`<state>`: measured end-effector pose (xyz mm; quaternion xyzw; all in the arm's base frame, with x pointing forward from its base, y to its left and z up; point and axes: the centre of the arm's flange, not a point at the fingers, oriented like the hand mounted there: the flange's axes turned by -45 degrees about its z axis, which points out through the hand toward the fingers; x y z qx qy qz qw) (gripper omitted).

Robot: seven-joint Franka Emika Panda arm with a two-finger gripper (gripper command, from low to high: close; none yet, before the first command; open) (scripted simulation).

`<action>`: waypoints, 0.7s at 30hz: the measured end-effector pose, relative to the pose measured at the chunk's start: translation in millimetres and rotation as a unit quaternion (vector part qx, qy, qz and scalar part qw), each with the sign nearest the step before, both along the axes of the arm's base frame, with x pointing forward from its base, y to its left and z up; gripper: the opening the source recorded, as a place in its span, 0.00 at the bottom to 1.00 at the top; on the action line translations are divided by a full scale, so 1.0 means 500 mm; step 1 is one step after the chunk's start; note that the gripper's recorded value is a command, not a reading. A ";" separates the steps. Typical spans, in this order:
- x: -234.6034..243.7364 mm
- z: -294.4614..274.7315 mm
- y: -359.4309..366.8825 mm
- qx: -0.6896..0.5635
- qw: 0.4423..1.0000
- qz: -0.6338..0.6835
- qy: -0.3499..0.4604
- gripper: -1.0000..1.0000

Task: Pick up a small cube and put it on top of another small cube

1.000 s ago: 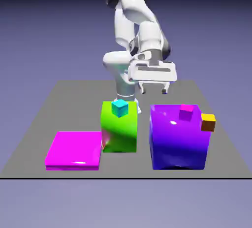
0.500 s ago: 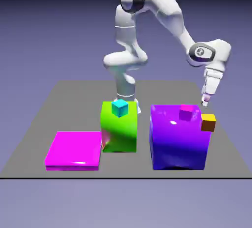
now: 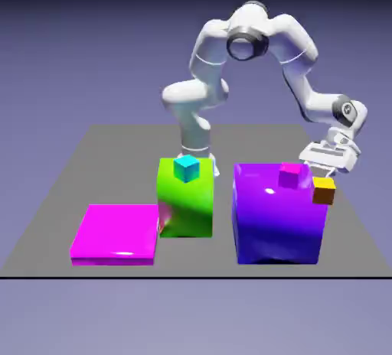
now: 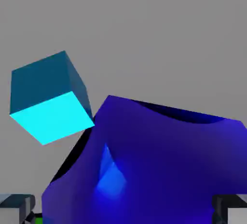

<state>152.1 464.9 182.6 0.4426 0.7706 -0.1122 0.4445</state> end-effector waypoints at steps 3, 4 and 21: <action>-0.049 -0.026 0.022 -0.033 0.998 0.045 -0.007 0.50; -0.065 -0.033 0.029 -0.043 0.997 0.059 -0.010 0.50; 0.105 -0.060 0.017 -0.133 0.991 0.009 0.026 0.00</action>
